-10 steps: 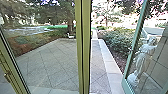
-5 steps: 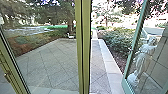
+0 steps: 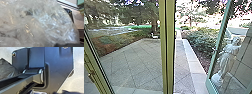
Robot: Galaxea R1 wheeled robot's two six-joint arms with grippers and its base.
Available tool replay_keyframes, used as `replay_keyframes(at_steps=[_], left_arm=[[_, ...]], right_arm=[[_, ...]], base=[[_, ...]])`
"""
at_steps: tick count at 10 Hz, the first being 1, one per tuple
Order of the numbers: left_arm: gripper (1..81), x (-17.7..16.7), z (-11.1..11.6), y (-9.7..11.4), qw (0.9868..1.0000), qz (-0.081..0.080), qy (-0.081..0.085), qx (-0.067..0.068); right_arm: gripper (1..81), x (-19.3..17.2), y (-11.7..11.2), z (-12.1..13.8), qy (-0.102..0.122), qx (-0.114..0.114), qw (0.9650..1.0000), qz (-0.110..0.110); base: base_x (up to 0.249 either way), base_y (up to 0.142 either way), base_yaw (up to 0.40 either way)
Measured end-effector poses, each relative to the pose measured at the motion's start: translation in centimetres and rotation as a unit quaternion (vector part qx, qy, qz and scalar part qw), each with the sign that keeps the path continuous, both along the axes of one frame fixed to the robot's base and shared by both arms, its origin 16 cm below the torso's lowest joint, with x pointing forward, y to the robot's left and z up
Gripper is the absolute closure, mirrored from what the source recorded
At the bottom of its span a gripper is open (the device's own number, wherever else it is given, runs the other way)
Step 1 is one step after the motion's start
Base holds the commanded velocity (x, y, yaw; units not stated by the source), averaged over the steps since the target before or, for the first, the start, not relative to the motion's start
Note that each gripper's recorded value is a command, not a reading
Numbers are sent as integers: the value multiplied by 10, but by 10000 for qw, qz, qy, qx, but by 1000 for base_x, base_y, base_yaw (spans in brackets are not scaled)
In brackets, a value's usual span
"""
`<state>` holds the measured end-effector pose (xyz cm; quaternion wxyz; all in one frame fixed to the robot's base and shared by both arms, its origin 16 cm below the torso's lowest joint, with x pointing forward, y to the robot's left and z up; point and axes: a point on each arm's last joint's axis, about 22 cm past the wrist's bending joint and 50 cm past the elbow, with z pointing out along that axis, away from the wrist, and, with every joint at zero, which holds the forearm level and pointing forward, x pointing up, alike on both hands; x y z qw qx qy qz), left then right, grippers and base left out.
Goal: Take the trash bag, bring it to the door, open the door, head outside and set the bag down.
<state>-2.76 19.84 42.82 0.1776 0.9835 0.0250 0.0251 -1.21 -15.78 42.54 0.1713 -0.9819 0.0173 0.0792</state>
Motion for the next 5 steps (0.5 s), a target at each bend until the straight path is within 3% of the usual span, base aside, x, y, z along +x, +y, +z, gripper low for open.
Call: replay_keyframes(at_steps=[3,5], left_arm=[[811,1,0,0,10000,-6,-5,-1],[811,3,0,0,10000,-12,-7,0]], right_arm=[[10,0,4,0,0,26,10000,8],[10,-2,4,0,9,23,10000,10]], base=[[0,0,0],[0,0,-129]])
